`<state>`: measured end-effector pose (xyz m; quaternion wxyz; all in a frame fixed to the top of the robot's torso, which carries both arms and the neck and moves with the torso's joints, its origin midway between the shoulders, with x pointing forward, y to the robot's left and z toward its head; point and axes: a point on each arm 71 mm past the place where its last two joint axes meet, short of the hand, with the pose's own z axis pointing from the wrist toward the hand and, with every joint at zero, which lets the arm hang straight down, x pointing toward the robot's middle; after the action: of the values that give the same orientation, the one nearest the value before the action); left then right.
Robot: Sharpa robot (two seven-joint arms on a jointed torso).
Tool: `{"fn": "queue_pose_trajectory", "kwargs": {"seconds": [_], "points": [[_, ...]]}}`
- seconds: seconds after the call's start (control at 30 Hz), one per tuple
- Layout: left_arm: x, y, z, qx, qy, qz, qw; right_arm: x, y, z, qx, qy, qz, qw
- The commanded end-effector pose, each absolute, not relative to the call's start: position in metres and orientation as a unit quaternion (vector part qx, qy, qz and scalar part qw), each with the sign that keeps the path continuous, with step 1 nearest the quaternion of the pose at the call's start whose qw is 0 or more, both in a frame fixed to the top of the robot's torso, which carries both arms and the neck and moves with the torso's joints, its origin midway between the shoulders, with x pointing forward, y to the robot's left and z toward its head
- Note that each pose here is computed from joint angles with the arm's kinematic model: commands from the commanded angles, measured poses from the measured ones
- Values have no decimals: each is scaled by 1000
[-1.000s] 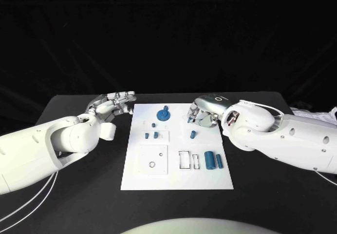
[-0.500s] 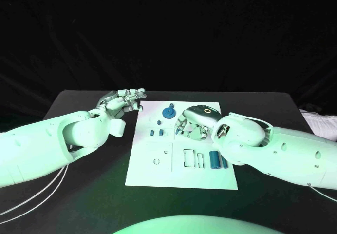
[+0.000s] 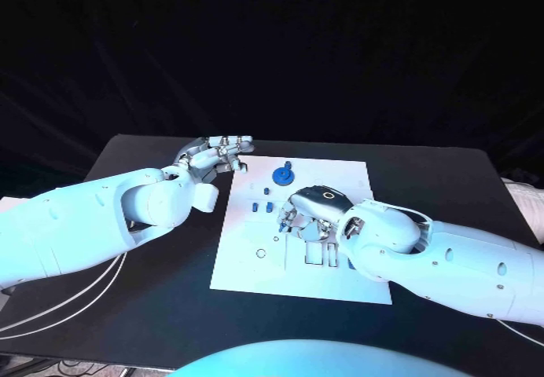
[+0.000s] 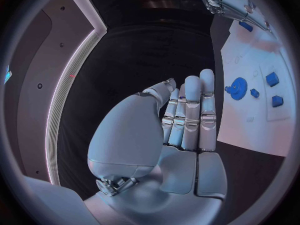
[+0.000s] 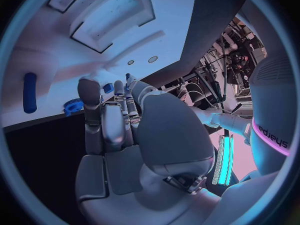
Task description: Assemble the parts on the task board
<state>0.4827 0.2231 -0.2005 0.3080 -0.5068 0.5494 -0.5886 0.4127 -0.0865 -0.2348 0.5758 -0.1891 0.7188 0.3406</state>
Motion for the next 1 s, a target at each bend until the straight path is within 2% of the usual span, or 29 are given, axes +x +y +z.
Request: {"fn": "queue_pose_trajectory", "kwargs": {"seconds": [0.03,1.0], "points": [[481,218,-199,-494,554,-598,301,410,-82,-240,-209,723,341,564],[479,215,-198,-490,558,-600,297,413,-76,-254,-222,749,319,537]]}}
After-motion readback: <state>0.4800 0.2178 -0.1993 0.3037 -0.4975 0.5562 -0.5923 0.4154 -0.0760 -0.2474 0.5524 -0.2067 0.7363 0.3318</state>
